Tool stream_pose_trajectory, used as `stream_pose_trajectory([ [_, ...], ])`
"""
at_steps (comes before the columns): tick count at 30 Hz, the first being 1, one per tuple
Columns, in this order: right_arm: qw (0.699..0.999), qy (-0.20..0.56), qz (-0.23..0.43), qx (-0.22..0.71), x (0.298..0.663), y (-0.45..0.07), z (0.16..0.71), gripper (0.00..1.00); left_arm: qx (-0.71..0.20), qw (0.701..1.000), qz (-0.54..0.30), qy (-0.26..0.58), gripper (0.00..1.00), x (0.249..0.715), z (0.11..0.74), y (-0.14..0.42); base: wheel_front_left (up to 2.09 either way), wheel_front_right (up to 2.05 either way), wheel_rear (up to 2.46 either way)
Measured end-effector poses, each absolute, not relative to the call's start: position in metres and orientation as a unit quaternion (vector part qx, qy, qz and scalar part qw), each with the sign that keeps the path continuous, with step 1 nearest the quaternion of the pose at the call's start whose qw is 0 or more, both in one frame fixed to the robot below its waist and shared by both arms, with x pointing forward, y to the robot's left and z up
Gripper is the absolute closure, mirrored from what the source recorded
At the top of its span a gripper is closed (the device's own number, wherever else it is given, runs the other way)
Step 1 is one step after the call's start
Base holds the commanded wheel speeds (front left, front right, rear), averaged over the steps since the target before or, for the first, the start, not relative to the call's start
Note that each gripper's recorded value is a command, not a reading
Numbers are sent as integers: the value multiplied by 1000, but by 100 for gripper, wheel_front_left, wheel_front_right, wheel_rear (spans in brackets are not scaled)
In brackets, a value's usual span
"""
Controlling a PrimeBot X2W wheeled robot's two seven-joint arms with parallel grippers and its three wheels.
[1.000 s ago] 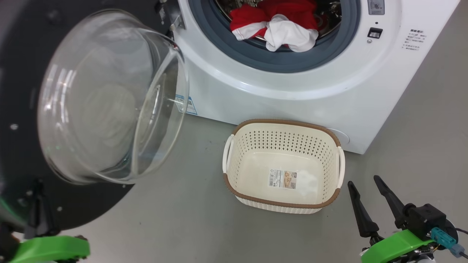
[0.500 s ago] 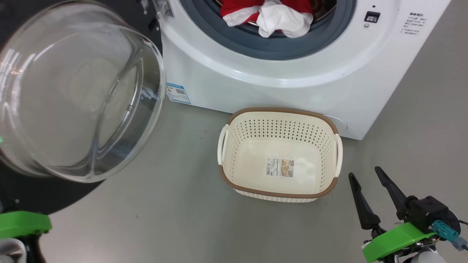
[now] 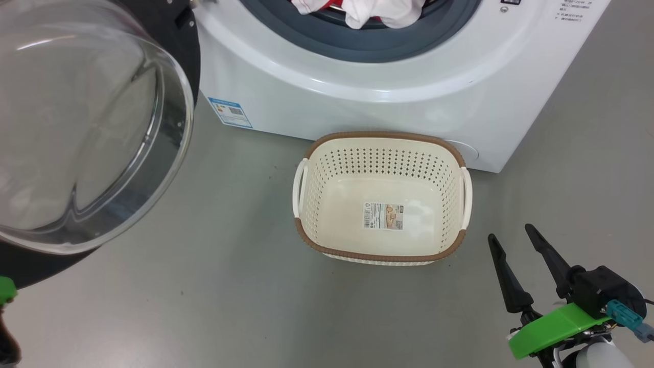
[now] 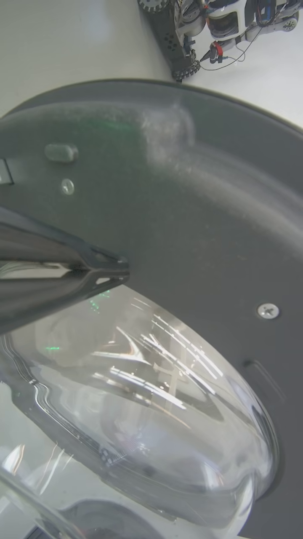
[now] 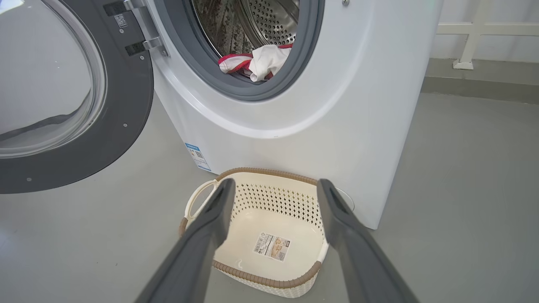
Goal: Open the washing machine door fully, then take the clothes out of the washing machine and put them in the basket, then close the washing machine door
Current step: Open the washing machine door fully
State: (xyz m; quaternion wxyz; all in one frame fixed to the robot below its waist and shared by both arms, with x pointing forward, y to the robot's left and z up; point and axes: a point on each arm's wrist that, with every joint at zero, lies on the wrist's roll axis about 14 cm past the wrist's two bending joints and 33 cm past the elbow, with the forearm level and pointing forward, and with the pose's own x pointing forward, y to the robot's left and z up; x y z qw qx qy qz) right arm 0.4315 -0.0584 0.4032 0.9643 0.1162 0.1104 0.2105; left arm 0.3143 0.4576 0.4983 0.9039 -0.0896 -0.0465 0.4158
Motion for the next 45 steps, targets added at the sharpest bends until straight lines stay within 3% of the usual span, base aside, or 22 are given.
stream_pose_trajectory([
  [19, 967, 90, 208, 116, 436, -59, 418, 0, -92, 906, 410, -60, 100, 318, 506, 451, 0, 0, 0],
  [28, 969, 72, 209, 114, 430, -57, 435, 0, -87, 923, 374, -35, 100, 306, 492, 425, 0, 0, 0],
  [29, 969, 70, 208, 114, 429, -58, 437, 0, -88, 926, 366, -35, 96, 308, 492, 420, 0, 0, 0],
  [31, 969, 66, 206, 115, 428, -58, 441, 0, -90, 930, 353, -36, 63, 308, 492, 412, 0, 0, 0],
  [32, 970, 64, 206, 115, 427, -59, 443, 0, -91, 932, 348, -36, 52, 307, 492, 408, 0, 0, 0],
  [33, 970, 60, 204, 115, 425, -60, 446, 0, -91, 938, 334, -32, 4, 305, 489, 399, 0, 0, 0],
  [34, 971, 61, 202, 116, 422, -61, 446, 0, -94, 939, 331, -31, 0, 303, 487, 396, 0, 0, 0],
  [45, 979, 55, 159, 112, 413, -92, 450, 0, -92, 964, 248, -32, 0, 319, 488, 346, 0, 0, 0],
])
